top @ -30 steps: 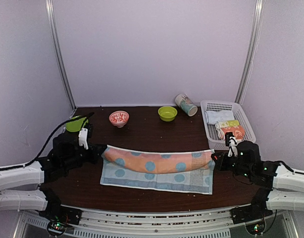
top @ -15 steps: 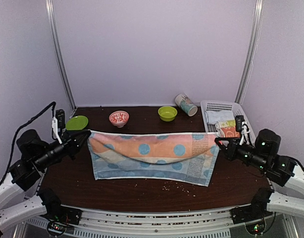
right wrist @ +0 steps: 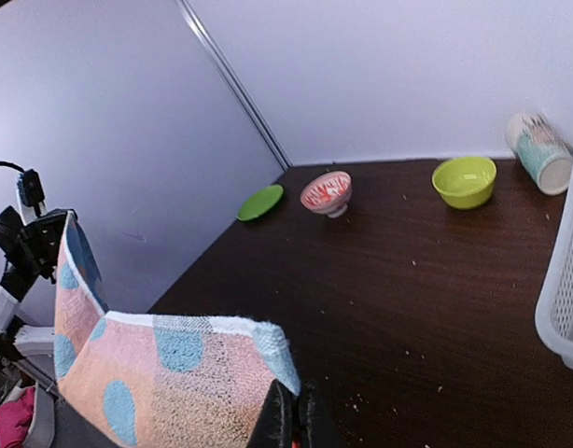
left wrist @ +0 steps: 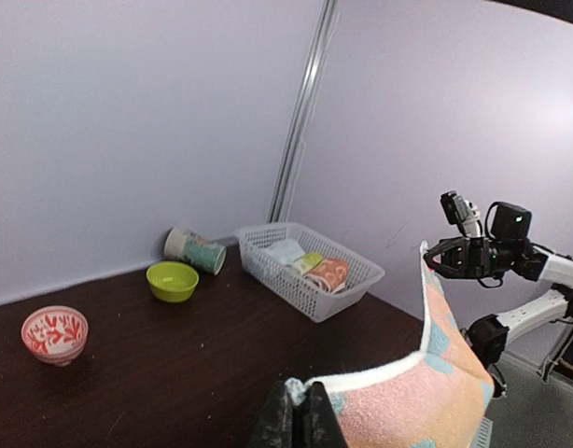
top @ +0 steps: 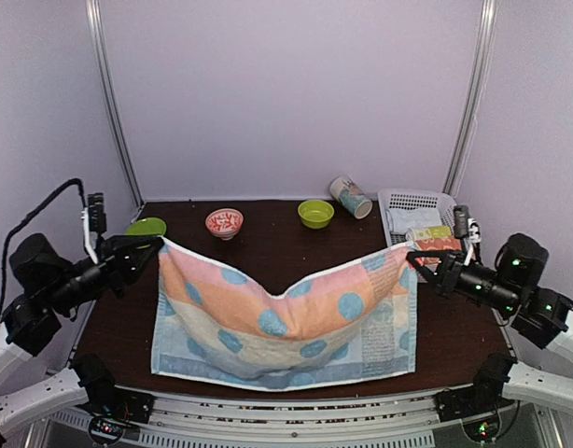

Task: Roll the towels
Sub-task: Fold the towel at the center of the board.

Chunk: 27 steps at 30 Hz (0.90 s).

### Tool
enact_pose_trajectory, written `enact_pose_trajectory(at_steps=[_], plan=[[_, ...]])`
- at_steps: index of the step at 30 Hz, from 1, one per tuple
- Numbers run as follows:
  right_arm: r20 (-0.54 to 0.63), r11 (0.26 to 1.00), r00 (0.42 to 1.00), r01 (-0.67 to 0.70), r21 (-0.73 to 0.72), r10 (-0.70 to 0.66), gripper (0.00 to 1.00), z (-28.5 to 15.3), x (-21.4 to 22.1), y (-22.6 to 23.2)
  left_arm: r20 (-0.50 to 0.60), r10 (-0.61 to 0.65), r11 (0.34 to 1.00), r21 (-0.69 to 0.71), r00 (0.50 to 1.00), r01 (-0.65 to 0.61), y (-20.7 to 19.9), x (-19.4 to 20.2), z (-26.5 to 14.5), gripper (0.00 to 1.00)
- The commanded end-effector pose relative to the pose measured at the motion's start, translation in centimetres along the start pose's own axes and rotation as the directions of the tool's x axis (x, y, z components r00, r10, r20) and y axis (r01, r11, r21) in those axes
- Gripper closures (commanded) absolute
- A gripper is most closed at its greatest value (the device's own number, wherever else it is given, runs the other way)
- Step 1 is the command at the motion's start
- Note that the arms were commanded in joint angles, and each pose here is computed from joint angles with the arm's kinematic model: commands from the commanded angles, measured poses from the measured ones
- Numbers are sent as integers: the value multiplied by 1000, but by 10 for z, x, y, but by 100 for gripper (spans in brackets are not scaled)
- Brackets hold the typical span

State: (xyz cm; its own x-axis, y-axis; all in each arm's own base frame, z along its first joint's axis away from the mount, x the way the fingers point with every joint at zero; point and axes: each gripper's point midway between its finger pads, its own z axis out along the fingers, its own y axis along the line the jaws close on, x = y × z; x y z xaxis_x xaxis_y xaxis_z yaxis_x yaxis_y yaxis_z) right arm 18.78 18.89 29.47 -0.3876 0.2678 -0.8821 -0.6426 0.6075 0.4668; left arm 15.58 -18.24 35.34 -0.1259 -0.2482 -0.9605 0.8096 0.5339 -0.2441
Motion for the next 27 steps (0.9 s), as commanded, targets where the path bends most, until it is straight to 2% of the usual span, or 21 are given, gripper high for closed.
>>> enact_pose_trajectory(at_steps=[1, 5, 10, 13, 18, 24, 27], plan=[[-14, 986, 995, -98, 136, 101, 100, 39, 25, -47, -64, -61, 981, -189, 996, 48, 59, 46, 46, 100], [-28, 951, 992, -106, 289, 120, 100, 57, 47, -94, -62, -73, 935, -350, 995, 47, 109, 72, 60, 100], [-60, 900, 990, -92, 427, 130, 100, 69, 72, -135, -152, -139, 890, -453, 979, 56, 154, 118, 68, 100], [-68, 882, 991, -69, 467, 113, 100, 72, 77, -146, -181, -171, 878, -474, 969, 66, 162, 137, 69, 100], [-93, 871, 992, -23, 491, 79, 100, 76, 80, -154, -168, -151, 865, -500, 974, 48, 168, 145, 61, 100], [-95, 892, 994, -3, 451, 51, 100, 76, 81, -146, -179, -138, 926, -372, 974, 63, 148, 148, 74, 100], [-115, 904, 992, -1, 427, 56, 100, 71, 90, -138, -206, -186, 923, -372, 961, 99, 145, 161, 69, 100]])
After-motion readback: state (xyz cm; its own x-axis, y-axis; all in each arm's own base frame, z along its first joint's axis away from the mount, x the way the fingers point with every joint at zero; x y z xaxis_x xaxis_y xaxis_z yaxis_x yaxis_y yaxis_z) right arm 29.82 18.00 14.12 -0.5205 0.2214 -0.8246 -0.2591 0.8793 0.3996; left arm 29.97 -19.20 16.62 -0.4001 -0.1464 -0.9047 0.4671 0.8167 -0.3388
